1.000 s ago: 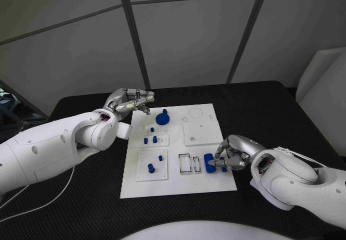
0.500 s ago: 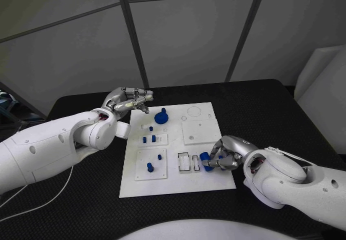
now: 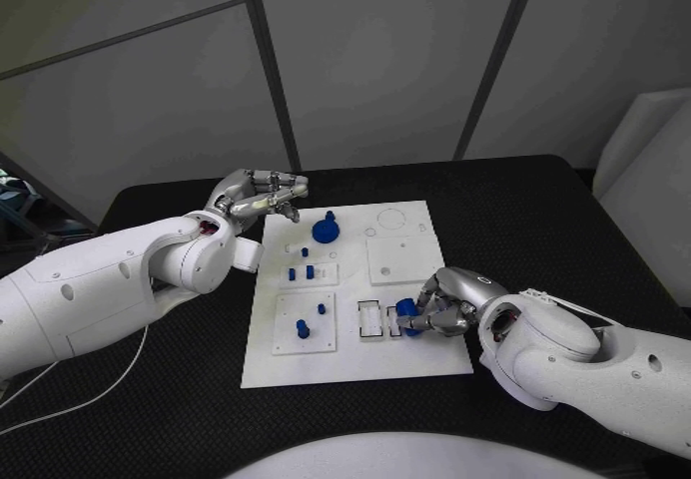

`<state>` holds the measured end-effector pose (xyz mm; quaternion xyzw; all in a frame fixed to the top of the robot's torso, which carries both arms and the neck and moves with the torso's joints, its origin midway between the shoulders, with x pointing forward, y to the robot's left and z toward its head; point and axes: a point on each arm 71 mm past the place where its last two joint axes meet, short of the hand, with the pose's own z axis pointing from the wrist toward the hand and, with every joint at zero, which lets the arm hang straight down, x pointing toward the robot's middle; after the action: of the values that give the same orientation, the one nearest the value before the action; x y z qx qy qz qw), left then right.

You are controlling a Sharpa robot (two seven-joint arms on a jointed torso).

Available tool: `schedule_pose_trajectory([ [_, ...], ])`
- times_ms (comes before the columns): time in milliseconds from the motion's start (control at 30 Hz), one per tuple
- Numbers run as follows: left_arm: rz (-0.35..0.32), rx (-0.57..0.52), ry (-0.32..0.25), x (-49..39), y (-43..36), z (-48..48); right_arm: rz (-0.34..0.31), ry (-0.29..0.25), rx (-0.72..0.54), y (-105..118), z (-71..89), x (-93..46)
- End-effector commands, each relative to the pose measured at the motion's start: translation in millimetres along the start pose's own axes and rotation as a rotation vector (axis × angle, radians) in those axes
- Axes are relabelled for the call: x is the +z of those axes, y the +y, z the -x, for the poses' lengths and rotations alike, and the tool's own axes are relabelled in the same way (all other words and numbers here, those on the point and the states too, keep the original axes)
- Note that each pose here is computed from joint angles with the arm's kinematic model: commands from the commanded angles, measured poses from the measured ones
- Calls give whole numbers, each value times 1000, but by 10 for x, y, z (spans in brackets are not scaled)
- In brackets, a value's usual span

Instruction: Assemble the parts on the task board

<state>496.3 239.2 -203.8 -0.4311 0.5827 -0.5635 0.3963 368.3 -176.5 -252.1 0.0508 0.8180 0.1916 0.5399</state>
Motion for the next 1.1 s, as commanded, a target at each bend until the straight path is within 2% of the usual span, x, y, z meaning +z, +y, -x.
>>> schedule_pose_trajectory([
  [33, -9, -8, 12, -1, -16, -13, -63, 58, -12, -79, -120, -12],
  [200, -9, -8, 12, -3, -17, -12, -73, 14, 23, -89, -83, -41],
  [467, -10, -8, 12, -2, -17, -9, -49, -53, 139, -60, -1, -145],
  [867, -9, -10, 18, -2, -18, -24, -10, -86, 207, 79, 28, -192],
  [1100, -9, -11, 21, 3, -18, -36, 14, -61, 216, 200, -25, -133],
])
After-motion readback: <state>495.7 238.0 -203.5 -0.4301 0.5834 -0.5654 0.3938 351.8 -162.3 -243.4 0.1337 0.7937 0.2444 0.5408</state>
